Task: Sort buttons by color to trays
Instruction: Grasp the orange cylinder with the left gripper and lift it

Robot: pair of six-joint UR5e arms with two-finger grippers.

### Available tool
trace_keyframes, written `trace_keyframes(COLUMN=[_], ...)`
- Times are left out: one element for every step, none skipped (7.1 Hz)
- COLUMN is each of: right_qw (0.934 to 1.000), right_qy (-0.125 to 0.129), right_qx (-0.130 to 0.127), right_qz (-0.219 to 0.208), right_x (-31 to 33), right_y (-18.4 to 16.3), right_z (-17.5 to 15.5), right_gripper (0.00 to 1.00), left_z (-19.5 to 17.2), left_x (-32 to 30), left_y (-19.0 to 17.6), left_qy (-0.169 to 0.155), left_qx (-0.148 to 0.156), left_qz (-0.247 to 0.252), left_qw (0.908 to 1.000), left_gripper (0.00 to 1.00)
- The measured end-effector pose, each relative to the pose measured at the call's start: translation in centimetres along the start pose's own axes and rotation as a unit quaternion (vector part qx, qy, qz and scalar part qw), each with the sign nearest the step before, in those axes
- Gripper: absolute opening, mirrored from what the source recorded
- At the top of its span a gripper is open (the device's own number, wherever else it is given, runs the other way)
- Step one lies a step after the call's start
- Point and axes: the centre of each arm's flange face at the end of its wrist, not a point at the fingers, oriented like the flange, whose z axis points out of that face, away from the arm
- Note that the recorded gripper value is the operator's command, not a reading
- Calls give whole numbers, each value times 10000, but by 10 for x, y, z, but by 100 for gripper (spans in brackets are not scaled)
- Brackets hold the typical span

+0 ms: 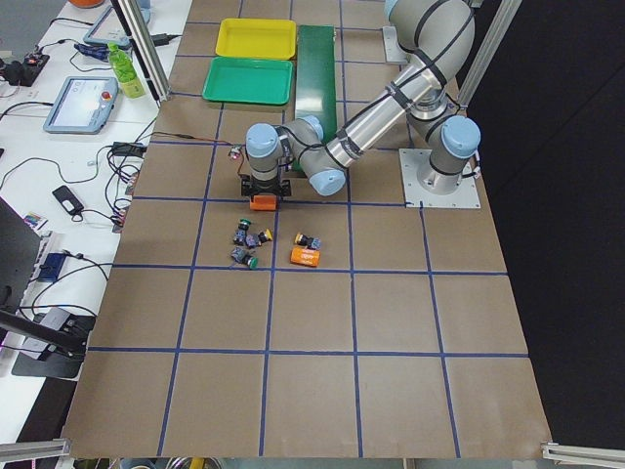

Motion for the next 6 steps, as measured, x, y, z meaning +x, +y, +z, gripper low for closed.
trace_keyframes(right_qw=[10000, 10000, 10000, 10000, 10000, 10000], right_qy=[3, 5, 5, 5, 5, 5], right_qx=[-2, -2, 0, 3, 7, 8], right_qz=[-4, -3, 0, -2, -3, -3], right_x=[0, 0, 0, 0, 0, 0], right_y=[0, 0, 0, 0, 0, 0], right_z=[0, 0, 0, 0, 0, 0], right_gripper=[100, 100, 100, 100, 100, 100], left_z=[3, 6, 7, 7, 7, 7], left_x=[0, -1, -2, -4, -5, -6], left_y=[0, 0, 1, 2, 2, 2], left_qy=[-9, -13, -34, -54, -74, -116], left_qx=[21, 28, 21, 15, 9, 21], left_qz=[17, 23, 28, 30, 32, 38], left_qw=[10000, 10000, 10000, 10000, 10000, 9999], left_gripper=[100, 100, 100, 100, 100, 100])
